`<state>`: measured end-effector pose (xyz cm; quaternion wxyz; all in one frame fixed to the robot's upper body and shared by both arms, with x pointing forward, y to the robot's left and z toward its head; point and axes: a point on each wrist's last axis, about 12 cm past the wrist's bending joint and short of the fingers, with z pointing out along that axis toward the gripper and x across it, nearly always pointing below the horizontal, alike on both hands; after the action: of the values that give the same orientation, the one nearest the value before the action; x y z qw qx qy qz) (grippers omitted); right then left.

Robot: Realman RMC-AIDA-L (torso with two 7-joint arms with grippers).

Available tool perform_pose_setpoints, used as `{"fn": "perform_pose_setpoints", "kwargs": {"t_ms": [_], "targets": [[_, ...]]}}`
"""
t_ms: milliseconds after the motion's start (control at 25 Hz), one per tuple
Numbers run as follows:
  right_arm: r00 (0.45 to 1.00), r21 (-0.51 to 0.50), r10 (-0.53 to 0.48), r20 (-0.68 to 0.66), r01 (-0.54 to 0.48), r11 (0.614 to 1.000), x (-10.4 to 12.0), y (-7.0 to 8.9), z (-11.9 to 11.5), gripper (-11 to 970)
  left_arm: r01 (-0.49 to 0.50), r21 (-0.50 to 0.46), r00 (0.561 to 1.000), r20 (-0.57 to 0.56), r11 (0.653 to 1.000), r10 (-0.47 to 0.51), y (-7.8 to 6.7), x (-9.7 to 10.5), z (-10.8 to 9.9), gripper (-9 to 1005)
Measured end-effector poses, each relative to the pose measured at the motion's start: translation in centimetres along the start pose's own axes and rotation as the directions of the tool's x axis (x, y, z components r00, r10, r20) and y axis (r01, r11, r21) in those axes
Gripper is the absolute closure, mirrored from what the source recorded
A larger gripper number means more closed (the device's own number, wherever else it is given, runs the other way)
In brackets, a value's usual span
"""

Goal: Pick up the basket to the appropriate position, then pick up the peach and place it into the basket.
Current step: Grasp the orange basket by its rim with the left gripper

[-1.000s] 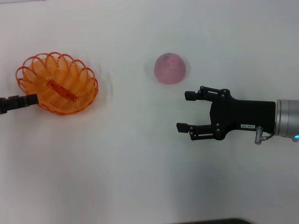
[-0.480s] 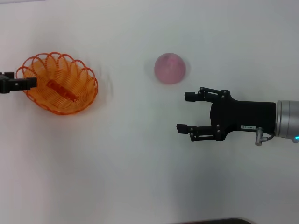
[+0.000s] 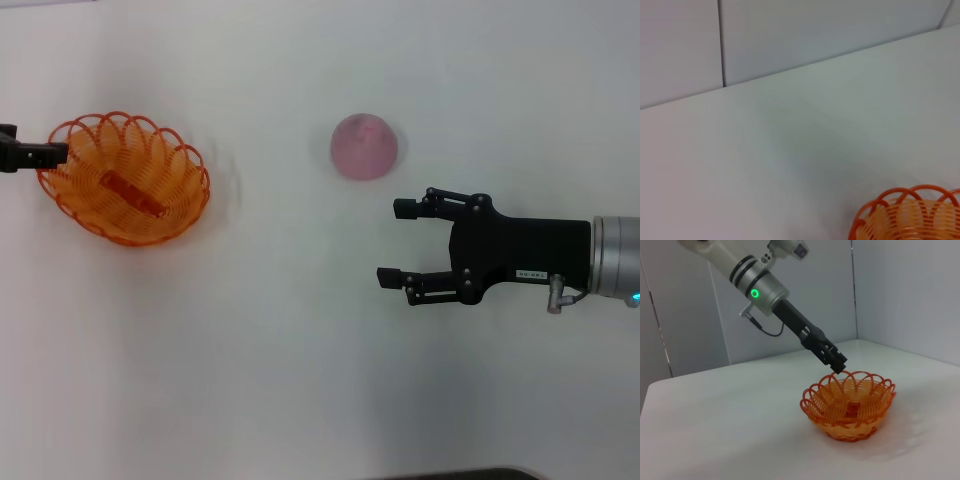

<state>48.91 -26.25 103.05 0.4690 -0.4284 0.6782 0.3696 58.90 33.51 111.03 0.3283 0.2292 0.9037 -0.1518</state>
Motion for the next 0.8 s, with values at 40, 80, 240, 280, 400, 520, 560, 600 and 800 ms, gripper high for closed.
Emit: {"fn": "perform_pose_setpoints", "kwargs": {"t_ms": [40,80,240,280,400,520,560,600,800], "targets": [[1.000,0.000,0.000,0.000,0.000,1.000,0.0,0.0,0.0,47,-0.009,-0.004,1.000,-0.007,1.000,0.009,0.0,-0.2,0.1,187],[1.000,0.000,0.001,0.000,-0.001,1.000,0.0,0.0,0.0,47,-0.021,-0.007,1.000,-0.016,1.000,0.020,0.0,-0.5,0.3,187],[1.000,-0.001,-0.001,0.000,0.001,1.000,0.0,-0.1,0.0,48,-0.079,-0.012,0.996,-0.051,0.997,0.078,-0.4,-1.8,0.9,187],[1.000,-0.001,-0.002,0.000,0.002,1.000,-0.1,-0.1,0.0,48,-0.099,-0.014,0.993,-0.063,0.995,0.098,-0.5,-2.2,1.1,187],[1.000,-0.001,-0.004,0.000,0.004,1.000,-0.1,-0.1,0.0,48,-0.141,-0.009,0.987,-0.083,0.990,0.140,-0.9,-3.2,1.6,186],[1.000,-0.001,-0.006,-0.001,0.006,1.000,-0.1,-0.1,0.0,48,-0.181,-0.002,0.978,-0.103,0.983,0.180,-1.4,-4.1,2.1,187],[1.000,-0.001,-0.006,-0.001,0.006,1.000,-0.1,-0.1,0.0,48,-0.193,-0.002,0.975,-0.113,0.981,0.191,-1.5,-4.4,2.2,187],[1.000,0.000,-0.006,-0.001,0.006,1.000,-0.1,-0.1,0.0,48,-0.205,-0.003,0.971,-0.125,0.979,0.203,-1.6,-4.6,2.4,187],[1.000,0.001,-0.002,-0.001,0.002,1.000,0.0,0.0,-0.1,47,-0.244,-0.034,0.955,-0.180,0.969,0.234,-1.6,-5.1,3.5,187]]}}
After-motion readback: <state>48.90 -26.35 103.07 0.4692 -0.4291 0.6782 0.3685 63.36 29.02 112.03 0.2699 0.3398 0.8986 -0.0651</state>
